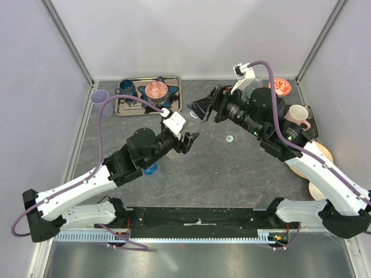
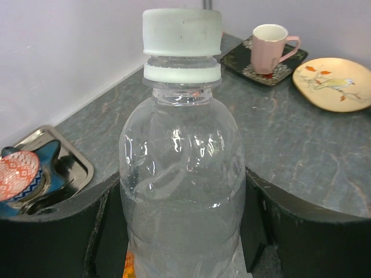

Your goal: Unscrew the bottle caps

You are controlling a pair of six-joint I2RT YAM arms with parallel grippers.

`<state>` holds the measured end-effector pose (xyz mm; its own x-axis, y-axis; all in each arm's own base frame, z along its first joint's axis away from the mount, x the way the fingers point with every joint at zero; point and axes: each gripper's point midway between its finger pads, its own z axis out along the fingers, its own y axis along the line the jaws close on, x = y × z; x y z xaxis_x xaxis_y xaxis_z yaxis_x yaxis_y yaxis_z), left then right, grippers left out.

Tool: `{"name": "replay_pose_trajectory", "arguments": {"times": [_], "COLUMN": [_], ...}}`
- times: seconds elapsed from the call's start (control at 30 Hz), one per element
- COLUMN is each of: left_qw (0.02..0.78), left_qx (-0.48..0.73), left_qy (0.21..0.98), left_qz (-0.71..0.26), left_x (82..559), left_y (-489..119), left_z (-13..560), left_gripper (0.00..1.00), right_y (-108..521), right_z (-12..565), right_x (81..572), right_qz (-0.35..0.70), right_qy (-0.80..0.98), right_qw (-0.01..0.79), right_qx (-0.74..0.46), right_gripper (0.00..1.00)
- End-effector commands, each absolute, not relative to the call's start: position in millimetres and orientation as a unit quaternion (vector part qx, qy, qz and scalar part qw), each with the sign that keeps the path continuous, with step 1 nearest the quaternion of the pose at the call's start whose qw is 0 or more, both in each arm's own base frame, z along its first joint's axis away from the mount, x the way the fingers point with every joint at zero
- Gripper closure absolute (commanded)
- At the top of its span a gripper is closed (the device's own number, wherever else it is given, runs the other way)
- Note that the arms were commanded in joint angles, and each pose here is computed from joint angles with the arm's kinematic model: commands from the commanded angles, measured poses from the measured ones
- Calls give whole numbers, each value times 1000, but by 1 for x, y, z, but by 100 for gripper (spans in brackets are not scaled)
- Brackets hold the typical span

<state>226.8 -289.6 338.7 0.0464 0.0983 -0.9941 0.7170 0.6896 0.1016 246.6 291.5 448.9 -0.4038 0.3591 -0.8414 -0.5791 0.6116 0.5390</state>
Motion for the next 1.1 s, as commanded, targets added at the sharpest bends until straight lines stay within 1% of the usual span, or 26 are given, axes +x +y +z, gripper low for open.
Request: {"name": "replay_pose_trajectory", "arguments": {"times": [0.0,0.1,0.3,0.8,1.07], "left_qw": [681,680,680,680,680], "left_qx": [294,296,295,296,295], "left_qy": [644,644,645,644,644], "left_qz": [-187,-187,-186,-188,-188], "left_x": [240,240,240,239,239], "left_y": [-277,-279,-279,-279,-279], "left_z": [352,351,350,350,350], "left_gripper": [60,60,60,60,60], "right_y": [294,295,300,305,307], "right_z": [469,463,449,436,426], "right_x": [250,252,255,257,258], "right_qz": [448,444,435,430,426], "right_qy": [699,704,715,726,734], "right_qw": [554,551,542,531,523], "right_qx": [-62,-64,-71,-77,-79], "right_gripper": [19,23,27,40,40]}}
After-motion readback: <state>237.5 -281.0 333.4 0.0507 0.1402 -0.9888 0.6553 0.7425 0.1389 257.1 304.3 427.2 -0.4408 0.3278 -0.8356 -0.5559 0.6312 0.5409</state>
